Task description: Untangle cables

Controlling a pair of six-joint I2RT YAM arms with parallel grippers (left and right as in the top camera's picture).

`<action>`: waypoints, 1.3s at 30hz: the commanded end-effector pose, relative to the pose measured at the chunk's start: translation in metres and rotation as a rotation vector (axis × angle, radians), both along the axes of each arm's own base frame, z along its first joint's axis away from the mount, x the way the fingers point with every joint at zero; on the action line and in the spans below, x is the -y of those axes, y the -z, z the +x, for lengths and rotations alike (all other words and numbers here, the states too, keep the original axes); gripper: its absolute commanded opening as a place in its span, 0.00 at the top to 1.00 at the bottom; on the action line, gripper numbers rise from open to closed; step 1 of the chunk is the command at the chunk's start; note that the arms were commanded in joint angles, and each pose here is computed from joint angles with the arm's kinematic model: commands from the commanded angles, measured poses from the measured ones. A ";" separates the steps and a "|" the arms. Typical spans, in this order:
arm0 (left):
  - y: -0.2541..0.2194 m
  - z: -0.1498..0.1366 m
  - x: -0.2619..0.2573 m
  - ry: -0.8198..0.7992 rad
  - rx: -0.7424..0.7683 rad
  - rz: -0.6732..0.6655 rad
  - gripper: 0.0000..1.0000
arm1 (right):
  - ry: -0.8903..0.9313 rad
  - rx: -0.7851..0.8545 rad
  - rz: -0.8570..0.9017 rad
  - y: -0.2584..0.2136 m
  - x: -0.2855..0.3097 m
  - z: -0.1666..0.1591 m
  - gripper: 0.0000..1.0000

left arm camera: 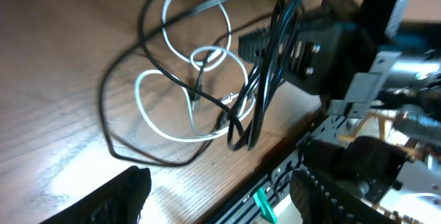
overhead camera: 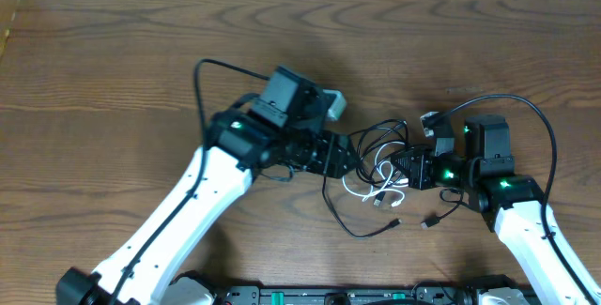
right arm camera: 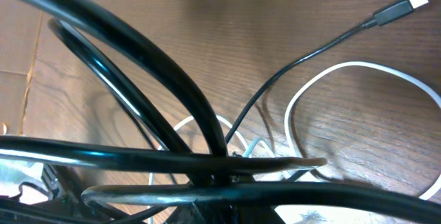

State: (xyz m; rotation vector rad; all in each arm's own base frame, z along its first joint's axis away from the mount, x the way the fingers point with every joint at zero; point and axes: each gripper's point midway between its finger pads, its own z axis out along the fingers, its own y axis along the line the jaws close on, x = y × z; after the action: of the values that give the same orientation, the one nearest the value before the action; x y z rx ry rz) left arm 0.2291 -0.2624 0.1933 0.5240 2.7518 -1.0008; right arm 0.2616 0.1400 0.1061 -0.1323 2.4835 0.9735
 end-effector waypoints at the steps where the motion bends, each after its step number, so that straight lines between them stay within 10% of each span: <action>1: 0.009 -0.004 0.012 0.049 -0.003 0.024 0.31 | -0.025 0.008 0.023 -0.002 -0.003 -0.002 0.99; 10: 0.025 -0.002 0.046 0.117 0.048 0.018 0.44 | -0.026 0.007 0.026 -0.002 -0.003 -0.002 0.99; 15: 0.033 0.015 0.039 0.067 0.115 0.084 0.92 | -0.021 -0.010 0.016 0.001 -0.002 -0.004 0.99; 28: -0.017 0.024 0.017 -0.001 0.204 -0.003 0.93 | 0.532 -0.262 -0.629 0.063 0.130 -0.028 0.98; 39: -0.075 0.015 -0.001 -0.047 0.250 -0.166 0.93 | -0.105 0.016 0.159 -0.022 -0.021 -0.009 0.70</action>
State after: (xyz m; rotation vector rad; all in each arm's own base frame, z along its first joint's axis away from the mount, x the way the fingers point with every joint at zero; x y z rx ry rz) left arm 0.2448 -0.2579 0.2593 0.5232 2.4383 -1.0171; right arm 0.2771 0.1072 0.0884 0.0830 2.5377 0.7244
